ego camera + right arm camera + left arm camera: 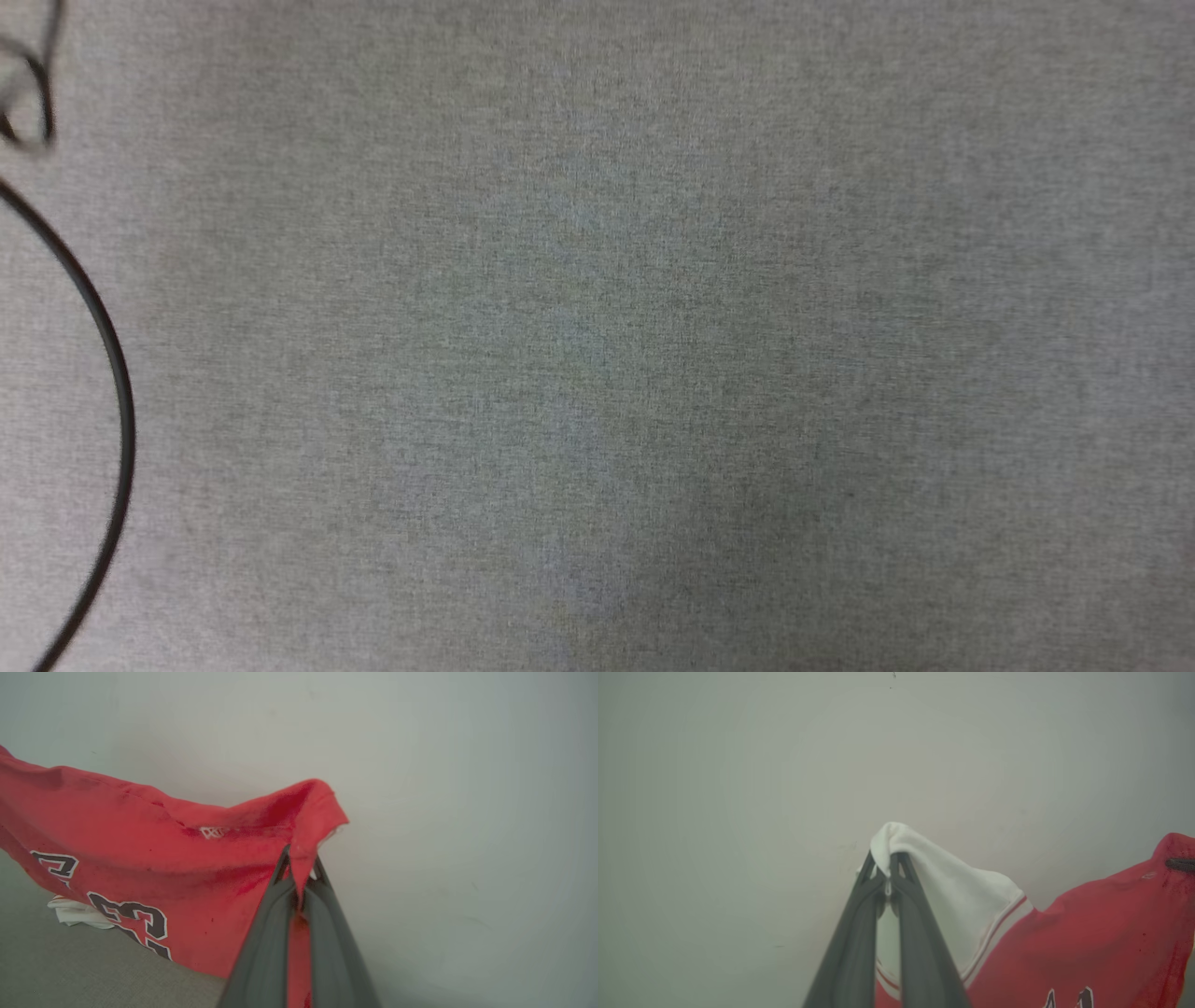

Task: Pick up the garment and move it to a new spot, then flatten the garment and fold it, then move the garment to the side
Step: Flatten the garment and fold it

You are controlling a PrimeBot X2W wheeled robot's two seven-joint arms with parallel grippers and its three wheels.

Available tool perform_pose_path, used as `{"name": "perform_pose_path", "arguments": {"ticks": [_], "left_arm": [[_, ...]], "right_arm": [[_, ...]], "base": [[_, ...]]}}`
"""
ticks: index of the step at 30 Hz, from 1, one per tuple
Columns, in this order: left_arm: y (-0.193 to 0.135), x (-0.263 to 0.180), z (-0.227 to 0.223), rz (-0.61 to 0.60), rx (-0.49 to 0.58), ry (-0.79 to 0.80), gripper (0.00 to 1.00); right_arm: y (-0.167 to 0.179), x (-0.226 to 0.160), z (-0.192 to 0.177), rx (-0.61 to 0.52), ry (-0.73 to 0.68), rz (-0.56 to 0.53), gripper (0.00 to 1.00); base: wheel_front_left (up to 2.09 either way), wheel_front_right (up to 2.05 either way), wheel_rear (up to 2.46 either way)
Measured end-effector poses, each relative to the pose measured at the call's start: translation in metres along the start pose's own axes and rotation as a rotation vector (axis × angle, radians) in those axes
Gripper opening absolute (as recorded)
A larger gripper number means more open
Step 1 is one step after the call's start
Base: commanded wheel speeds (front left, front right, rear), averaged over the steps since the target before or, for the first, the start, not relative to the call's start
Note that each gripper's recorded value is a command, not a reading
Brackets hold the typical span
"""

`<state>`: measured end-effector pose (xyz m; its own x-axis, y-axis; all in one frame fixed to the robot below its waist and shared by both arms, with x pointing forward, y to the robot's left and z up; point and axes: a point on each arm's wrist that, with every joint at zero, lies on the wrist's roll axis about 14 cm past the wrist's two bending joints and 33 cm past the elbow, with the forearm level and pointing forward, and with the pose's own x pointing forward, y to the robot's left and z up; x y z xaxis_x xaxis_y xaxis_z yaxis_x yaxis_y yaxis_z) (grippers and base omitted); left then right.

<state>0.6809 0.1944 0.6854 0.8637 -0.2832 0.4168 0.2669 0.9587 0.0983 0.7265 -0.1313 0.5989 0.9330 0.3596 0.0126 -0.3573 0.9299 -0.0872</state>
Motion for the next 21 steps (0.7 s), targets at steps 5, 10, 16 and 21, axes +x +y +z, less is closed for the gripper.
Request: {"name": "perform_pose_path", "arguments": {"ticks": [5,10,16,21], "left_arm": [[0.003,-0.051,-0.040,0.017,-0.017,0.112,0.00],[-0.002,-0.112,-0.067,0.067,-0.072,0.213,0.00],[-0.017,-0.203,-0.081,0.146,-0.119,0.343,0.00],[-0.034,-0.267,-0.074,0.204,-0.169,0.416,0.00]], "right_arm": [[0.017,-0.030,-0.051,0.050,0.101,0.046,0.00],[0.036,-0.076,-0.092,0.099,0.196,0.099,0.00],[0.067,-0.139,-0.129,0.155,0.309,0.159,0.00],[0.087,-0.189,-0.146,0.189,0.377,0.181,0.00]], "base": [[0.00,0.00,0.00],[0.00,0.00,0.00],[0.00,0.00,0.00],[0.00,0.00,0.00]]}}
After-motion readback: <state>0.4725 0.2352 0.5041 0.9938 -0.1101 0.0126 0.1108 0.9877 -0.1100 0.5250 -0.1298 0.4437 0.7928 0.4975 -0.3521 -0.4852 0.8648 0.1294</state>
